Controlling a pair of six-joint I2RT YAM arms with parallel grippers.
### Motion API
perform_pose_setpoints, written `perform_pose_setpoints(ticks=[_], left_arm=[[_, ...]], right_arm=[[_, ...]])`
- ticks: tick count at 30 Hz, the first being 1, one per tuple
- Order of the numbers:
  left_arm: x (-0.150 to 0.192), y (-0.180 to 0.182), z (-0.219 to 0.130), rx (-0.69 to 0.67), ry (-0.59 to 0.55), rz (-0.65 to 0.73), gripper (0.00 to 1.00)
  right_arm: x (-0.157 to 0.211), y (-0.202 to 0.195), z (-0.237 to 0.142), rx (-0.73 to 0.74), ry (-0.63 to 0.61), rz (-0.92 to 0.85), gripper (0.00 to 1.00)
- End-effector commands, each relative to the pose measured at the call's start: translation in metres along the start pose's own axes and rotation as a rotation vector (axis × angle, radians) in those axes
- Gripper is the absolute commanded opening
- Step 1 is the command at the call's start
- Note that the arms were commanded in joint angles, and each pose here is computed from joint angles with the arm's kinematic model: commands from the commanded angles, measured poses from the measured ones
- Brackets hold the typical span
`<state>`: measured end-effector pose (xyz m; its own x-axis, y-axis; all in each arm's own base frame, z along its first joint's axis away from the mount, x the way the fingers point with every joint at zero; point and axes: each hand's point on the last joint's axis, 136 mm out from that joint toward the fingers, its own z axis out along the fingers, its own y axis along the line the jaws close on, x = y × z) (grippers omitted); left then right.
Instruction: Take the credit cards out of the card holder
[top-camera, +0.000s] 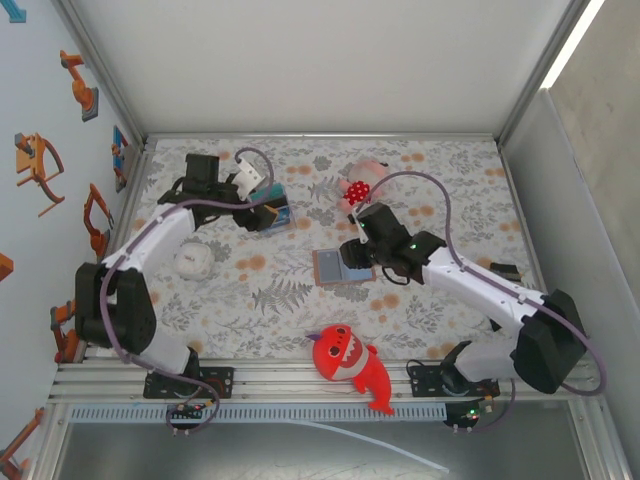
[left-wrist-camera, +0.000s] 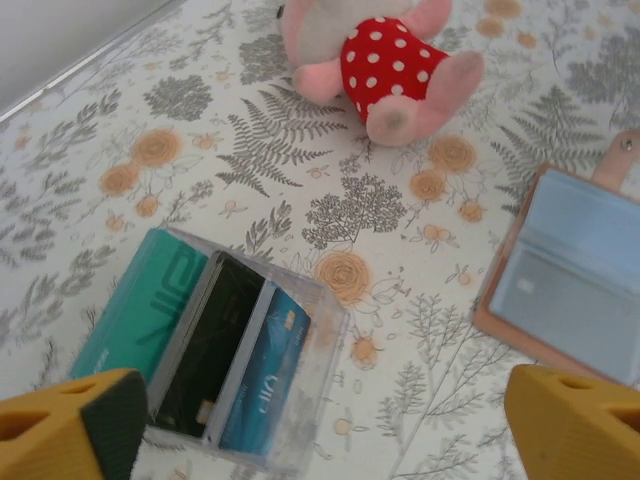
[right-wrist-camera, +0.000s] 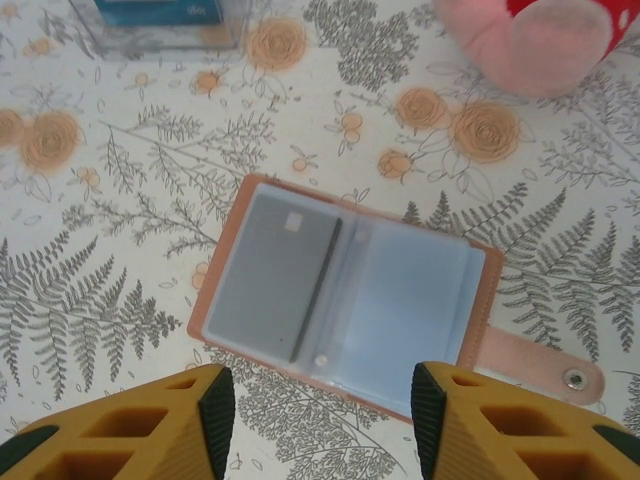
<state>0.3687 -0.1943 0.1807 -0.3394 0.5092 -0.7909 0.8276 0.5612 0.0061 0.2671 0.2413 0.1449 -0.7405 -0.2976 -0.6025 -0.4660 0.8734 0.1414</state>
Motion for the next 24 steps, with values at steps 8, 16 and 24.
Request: perform_pose_setpoints(ticks=[8, 16, 24], left_arm=[[0.012, 0.004, -0.042, -0.300, -0.177, -0.409, 0.97], [0.057, 0.007, -0.057, -0.439, -0.205, -0.641, 0.97], [0.076, 0.023, -0.073, -0.596, -0.209, -0.747, 0.97]], right_arm=[[0.016, 0.031, 0.037, 0.032, 0.144, -0.102, 0.48], [0.038, 0.043, 0.074, 0.046, 0.273, -0.160, 0.49], [0.044, 0.045, 0.094, 0.046, 0.330, -0.179, 0.51]])
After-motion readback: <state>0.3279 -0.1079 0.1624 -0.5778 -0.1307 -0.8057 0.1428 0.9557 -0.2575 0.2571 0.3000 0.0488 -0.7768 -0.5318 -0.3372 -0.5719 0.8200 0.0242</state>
